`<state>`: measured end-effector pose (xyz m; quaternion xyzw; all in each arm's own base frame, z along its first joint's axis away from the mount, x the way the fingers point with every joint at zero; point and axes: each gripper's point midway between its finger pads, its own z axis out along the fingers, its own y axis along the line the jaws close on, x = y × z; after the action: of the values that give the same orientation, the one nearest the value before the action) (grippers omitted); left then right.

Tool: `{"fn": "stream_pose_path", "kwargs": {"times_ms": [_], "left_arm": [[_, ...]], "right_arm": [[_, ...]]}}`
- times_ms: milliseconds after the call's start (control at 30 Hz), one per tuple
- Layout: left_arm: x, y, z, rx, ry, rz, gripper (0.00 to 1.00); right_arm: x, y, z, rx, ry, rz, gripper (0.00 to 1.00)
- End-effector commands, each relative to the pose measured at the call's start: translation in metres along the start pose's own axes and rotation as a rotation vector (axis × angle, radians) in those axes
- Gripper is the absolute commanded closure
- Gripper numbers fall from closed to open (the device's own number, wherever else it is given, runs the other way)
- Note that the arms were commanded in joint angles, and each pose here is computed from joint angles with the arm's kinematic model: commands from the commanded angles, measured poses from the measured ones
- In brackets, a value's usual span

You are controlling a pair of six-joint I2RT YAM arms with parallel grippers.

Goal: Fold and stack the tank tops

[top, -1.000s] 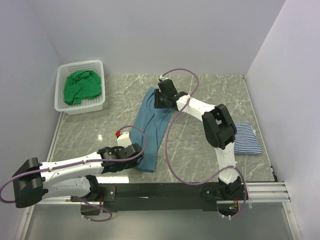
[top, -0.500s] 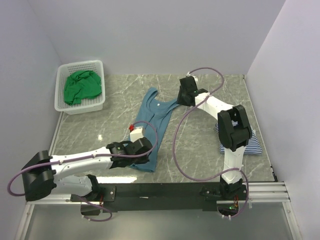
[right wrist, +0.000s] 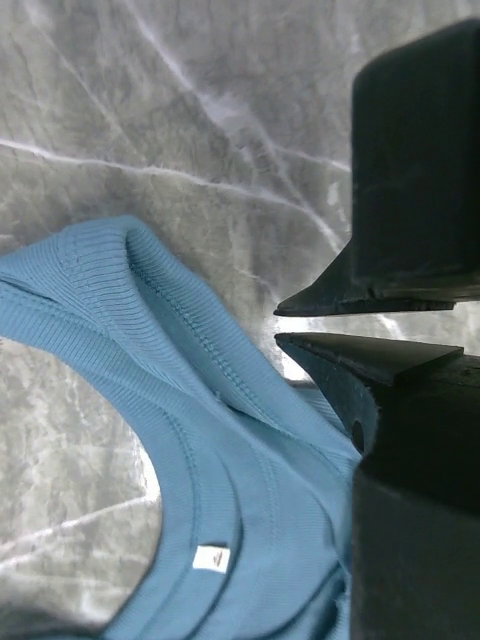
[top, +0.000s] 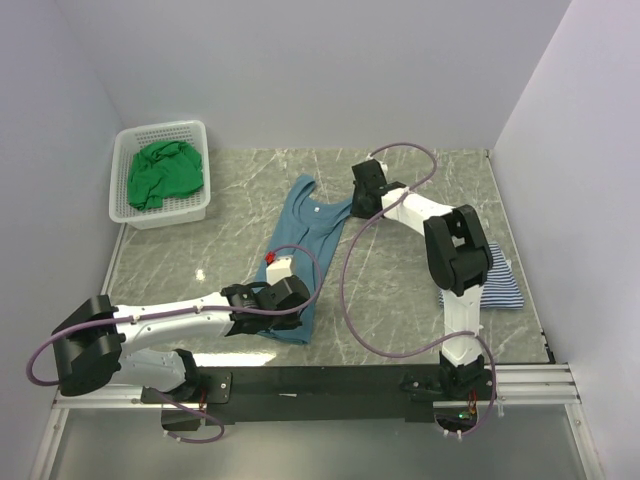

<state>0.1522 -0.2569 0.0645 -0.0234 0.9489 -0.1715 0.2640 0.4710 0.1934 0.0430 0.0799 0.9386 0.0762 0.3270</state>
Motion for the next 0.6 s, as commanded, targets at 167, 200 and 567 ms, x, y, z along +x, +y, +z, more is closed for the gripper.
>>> {"fn": "stream_pose_path", "kwargs": {"times_ms": [167, 200, 567], "left_arm": [[-0.006, -0.007, -0.001, 0.017, -0.02, 0.012, 0.91], [-0.006, -0.007, -0.001, 0.017, -0.02, 0.013, 0.91], [-0.005, 0.001, 0.002, 0.001, -0.017, 0.009, 0.91]], "right_arm": [[-0.012, 0.01, 0.01, -0.017, -0.021, 0.012, 0.82], [-0.013, 0.012, 0.01, -0.02, -0.024, 0.012, 0.82], [-0.029, 0.021, 0.021, -0.023, -0.051, 0.024, 0.81]]}}
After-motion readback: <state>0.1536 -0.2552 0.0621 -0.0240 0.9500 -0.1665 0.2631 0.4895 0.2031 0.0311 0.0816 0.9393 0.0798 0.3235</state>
